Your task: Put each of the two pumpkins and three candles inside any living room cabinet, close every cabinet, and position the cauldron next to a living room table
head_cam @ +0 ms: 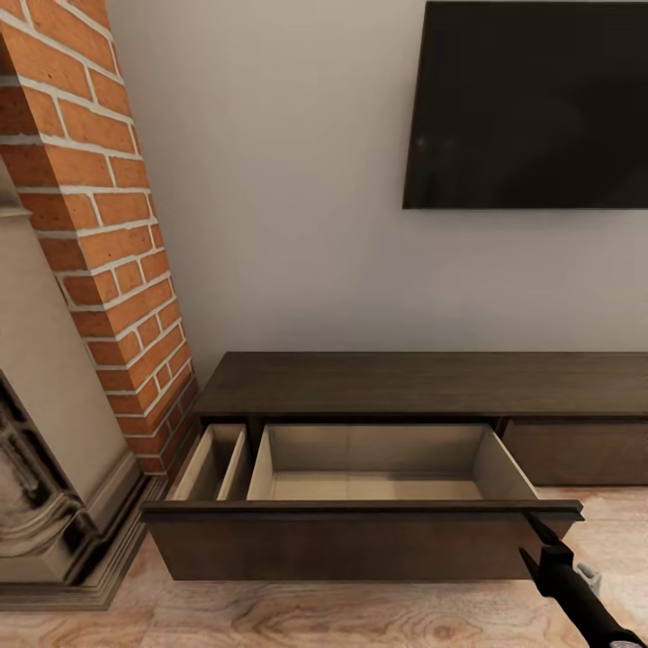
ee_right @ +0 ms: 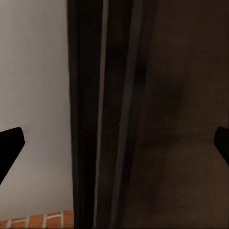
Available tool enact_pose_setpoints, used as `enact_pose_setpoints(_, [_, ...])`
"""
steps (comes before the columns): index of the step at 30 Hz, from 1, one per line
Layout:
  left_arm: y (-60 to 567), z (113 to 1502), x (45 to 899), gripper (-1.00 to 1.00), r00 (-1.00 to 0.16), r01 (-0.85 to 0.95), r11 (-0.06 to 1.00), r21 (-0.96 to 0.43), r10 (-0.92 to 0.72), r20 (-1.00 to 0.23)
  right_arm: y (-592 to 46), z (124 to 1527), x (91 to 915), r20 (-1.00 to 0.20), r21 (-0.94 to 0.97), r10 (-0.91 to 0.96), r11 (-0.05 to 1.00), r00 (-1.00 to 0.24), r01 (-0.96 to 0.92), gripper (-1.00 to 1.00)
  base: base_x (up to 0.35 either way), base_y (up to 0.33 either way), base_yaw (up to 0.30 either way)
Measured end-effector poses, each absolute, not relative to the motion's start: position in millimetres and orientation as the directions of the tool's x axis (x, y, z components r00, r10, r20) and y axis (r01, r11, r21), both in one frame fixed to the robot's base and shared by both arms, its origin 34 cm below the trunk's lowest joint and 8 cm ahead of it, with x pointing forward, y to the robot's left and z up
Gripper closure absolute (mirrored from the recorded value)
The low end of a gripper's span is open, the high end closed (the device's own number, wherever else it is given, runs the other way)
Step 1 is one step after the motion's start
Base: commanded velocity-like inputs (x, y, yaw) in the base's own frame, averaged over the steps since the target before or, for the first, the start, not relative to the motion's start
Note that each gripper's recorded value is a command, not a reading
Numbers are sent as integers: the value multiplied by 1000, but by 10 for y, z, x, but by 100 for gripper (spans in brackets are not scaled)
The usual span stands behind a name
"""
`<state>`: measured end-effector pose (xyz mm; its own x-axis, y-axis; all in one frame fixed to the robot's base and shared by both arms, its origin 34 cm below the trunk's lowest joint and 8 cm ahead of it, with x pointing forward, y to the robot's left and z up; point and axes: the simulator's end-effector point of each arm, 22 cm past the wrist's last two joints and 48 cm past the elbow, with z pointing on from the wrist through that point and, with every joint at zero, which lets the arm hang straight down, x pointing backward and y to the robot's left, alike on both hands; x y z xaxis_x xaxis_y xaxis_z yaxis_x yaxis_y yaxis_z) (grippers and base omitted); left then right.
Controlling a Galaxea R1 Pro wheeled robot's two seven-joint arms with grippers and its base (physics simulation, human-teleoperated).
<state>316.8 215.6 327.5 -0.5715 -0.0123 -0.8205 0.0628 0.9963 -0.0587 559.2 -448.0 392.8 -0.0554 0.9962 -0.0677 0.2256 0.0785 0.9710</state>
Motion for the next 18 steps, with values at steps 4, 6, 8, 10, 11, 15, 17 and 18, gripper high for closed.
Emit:
enact_pose_setpoints(4, [2160, 3272, 3166, -100, -572, 62, 996, -58, -12, -820, -4478, 4055, 5617, -76, 981, 995, 85, -60, 172, -100, 0, 0, 0])
enact_pose_setpoints(6, [2159, 3272, 3166, -100, -572, 62, 996, -58, -12, -820, -4484, 4098, 5621, -80, 984, 995, 89, -63, 155, -100, 0, 0, 0])
enact_pose_setpoints(8, [2159, 3272, 3166, -100, -572, 62, 996, -58, -12, -820, -4487, 4104, 5621, -82, 984, 995, 91, -65, 153, -100, 0, 0, 0])
enact_pose_setpoints(10, [2159, 3272, 3166, -100, -572, 62, 996, -58, -12, -820, -4485, 4113, 5621, -83, 985, 994, 92, -66, 149, -100, 0, 0, 0])
enact_pose_setpoints(11, [2158, 3272, 3165, -100, -572, 62, 996, -58, -12, -820, -4486, 4115, 5620, -83, 985, 994, 92, -65, 148, -100, 0, 0, 0])
enact_pose_setpoints(15, [2156, 3272, 3166, -100, -572, 63, 996, -59, -12, -820, -4490, 4123, 5618, -82, 986, 995, 90, -62, 143, -100, 0, 0, 0])
enact_pose_setpoints(17, [2155, 3274, 3167, -100, -572, 63, 996, -59, -12, -820, -4491, 4121, 5616, -79, 986, 995, 87, -59, 143, -100, 0, 0, 0])
enact_pose_setpoints(18, [2156, 3274, 3168, -100, -572, 63, 996, -59, -12, -820, -4490, 4118, 5615, -78, 986, 995, 86, -58, 143, -100, 0, 0, 0])
